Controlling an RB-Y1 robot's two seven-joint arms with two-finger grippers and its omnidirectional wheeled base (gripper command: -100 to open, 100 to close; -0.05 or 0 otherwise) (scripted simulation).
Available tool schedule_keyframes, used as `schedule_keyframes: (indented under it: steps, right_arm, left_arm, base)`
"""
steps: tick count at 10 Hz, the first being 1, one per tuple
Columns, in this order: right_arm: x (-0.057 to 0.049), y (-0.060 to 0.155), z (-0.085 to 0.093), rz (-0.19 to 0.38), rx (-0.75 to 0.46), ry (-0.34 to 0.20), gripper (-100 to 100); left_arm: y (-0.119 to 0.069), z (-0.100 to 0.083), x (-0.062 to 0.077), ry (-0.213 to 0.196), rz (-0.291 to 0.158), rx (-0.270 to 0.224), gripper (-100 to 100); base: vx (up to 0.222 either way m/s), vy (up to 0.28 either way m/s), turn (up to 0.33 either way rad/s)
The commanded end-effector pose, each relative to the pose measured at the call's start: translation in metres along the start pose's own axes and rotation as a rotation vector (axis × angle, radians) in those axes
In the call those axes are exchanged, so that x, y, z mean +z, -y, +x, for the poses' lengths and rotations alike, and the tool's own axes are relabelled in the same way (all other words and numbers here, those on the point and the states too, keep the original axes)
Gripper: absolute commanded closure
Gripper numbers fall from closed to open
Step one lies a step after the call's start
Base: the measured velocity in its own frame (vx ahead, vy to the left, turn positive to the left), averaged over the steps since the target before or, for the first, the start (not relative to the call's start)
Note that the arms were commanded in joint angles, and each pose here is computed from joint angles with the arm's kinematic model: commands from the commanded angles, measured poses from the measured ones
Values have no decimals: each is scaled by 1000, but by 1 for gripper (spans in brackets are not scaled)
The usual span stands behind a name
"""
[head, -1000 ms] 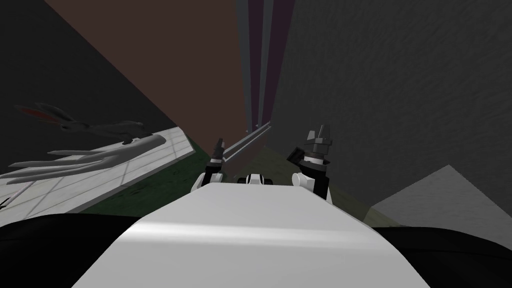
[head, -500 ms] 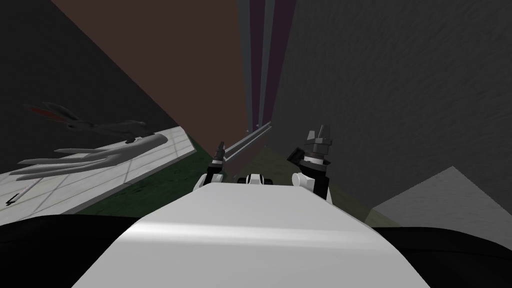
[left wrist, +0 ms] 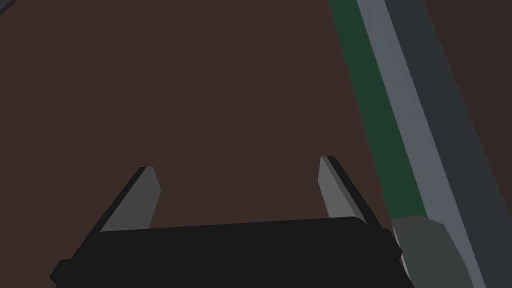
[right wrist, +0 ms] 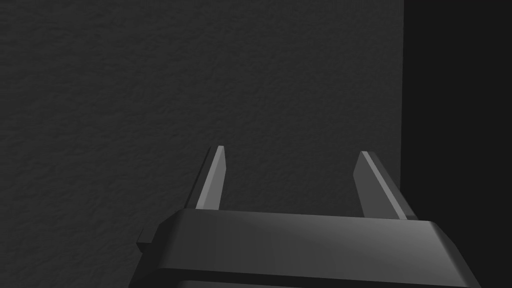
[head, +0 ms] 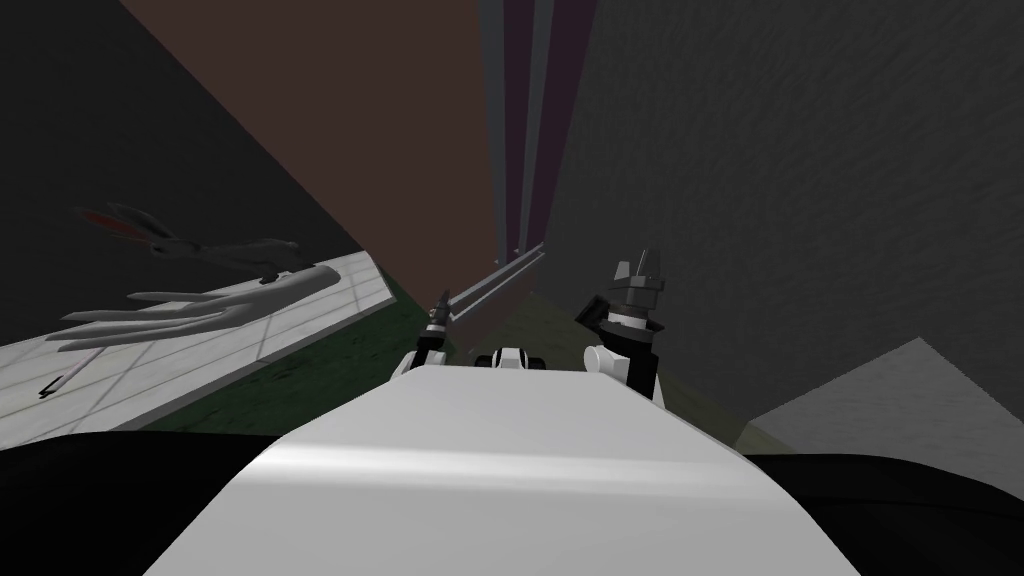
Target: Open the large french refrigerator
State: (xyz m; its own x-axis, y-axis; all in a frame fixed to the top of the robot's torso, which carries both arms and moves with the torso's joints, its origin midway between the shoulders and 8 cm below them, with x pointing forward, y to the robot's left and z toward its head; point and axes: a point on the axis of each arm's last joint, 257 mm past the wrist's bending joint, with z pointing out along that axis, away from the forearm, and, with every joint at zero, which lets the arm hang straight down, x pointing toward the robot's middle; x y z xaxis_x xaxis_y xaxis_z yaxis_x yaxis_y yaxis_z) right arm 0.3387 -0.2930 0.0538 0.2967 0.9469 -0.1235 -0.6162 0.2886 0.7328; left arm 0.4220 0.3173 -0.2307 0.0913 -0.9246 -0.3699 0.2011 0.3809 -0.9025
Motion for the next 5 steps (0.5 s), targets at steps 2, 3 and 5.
schedule_keyframes:
  steps: [2,3,5]
  right_arm:
    - [0,0,0,0,0,0,0]
    - [0,0,0,0,0,0,0]
    - [0,0,0,0,0,0,0]
  left_arm:
    - [-39,7,-13,0,-86,-8,-100]
    - [-52,9,-17,0,-115,-12,-100]
    - [-76,13,-26,1,-171,-21,-100]
  base:
    - [-6,-2,12]
    - [-7,-2,43]
    - [-7,-3,33]
